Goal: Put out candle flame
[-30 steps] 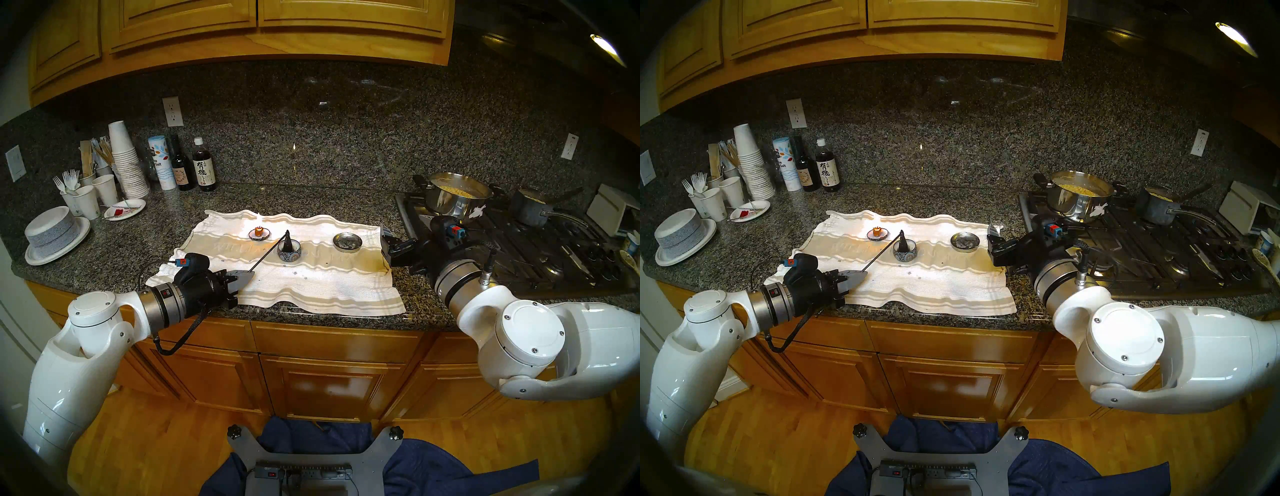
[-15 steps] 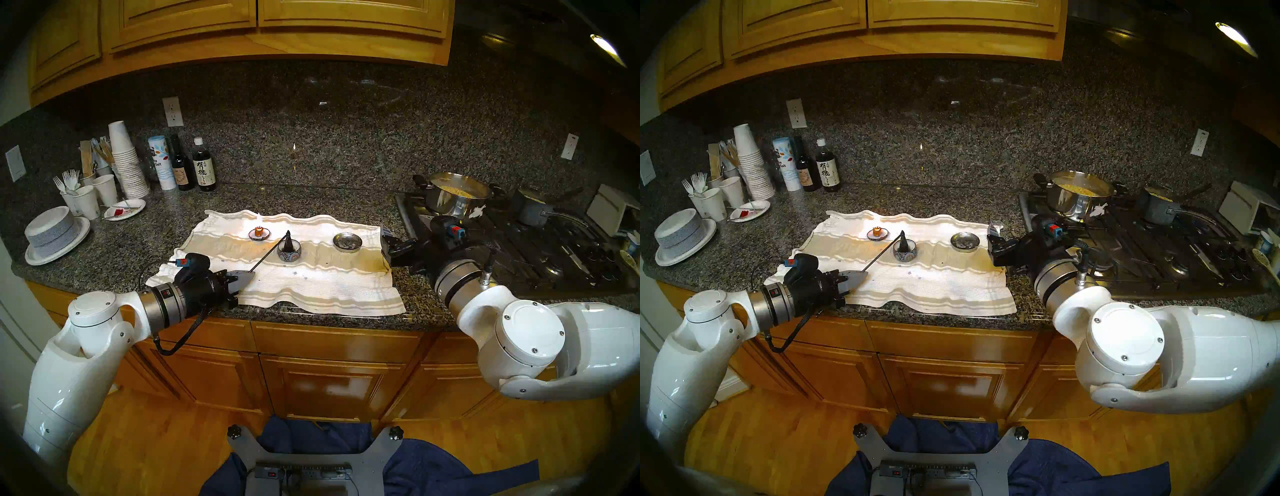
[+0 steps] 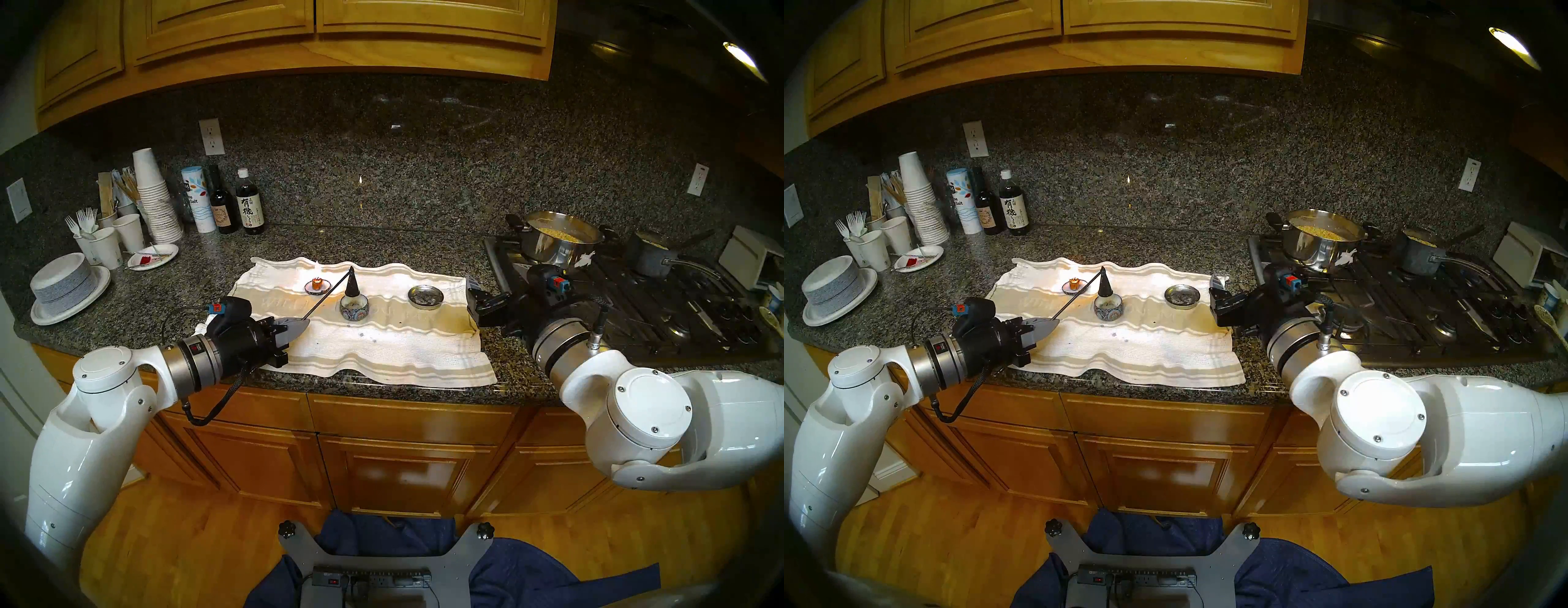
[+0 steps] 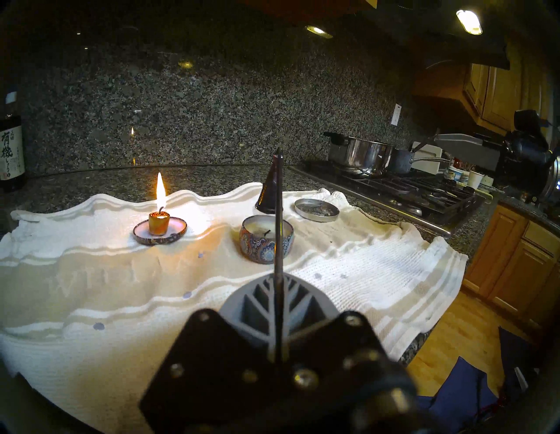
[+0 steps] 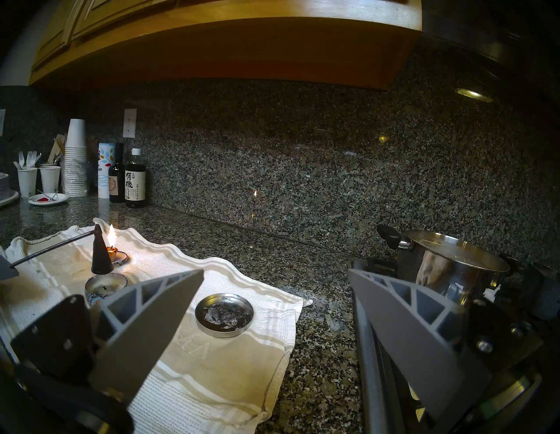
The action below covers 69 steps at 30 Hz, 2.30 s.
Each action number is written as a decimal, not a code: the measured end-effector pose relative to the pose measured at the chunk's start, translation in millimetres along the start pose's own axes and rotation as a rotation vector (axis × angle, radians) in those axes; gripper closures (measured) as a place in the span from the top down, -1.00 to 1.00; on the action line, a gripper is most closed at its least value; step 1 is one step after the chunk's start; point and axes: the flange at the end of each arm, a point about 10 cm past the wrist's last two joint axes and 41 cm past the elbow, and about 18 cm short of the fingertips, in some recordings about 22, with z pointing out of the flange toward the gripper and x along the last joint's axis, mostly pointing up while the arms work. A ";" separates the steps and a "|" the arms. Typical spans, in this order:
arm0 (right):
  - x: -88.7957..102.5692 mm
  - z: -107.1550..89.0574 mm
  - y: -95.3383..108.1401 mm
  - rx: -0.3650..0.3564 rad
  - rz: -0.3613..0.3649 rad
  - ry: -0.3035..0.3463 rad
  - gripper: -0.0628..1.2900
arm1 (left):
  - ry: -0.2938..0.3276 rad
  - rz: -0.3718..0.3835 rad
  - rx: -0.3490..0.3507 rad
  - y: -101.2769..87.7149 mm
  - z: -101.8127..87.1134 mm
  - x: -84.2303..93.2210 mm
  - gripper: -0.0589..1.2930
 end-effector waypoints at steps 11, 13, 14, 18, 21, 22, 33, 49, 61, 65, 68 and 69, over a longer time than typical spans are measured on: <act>0.0 0.0 0.0 0.000 0.000 0.000 0.92 | 0.044 0.012 0.071 -19.4 -11.1 21.0 -0.94; 0.0 0.0 0.0 0.000 0.000 0.000 0.92 | 0.051 0.014 0.083 -23.6 -12.8 24.9 -0.94; 0.0 0.0 0.0 0.000 0.000 0.000 0.92 | 0.053 0.014 0.087 -25.0 -13.4 26.1 -0.94; 0.0 0.0 0.0 0.000 0.000 0.000 0.92 | 0.059 0.015 0.107 -32.3 -15.1 30.8 -0.94; 0.0 0.0 0.0 0.000 0.000 0.000 0.92 | 0.060 0.012 0.123 -39.3 -15.8 32.8 -0.94; 0.0 0.0 0.0 0.000 0.000 0.000 0.92 | 0.058 0.010 0.129 -42.2 -15.9 32.8 -0.94; 0.0 0.0 0.0 0.000 0.000 0.000 0.92 | 0.043 -0.001 0.138 -56.1 -11.8 30.8 -0.94; 0.0 0.0 0.0 0.000 0.000 0.000 0.92 | 0.028 -0.011 0.129 -64.1 -0.8 29.2 -0.94; 0.0 0.0 0.0 0.000 0.000 0.000 0.92 | 0.011 -0.019 0.121 -66.1 6.2 25.0 -0.94; 0.0 0.0 0.0 0.000 0.000 0.000 0.92 | 0.006 -0.023 0.124 -67.1 7.9 23.7 -0.94; 0.0 0.0 0.0 0.000 0.000 0.000 0.92 | 0.001 -0.026 0.131 -68.8 9.1 22.2 -0.94; 0.0 0.0 0.0 0.000 0.000 0.000 0.92 | 0.000 -0.027 0.132 -69.1 9.2 21.9 -0.94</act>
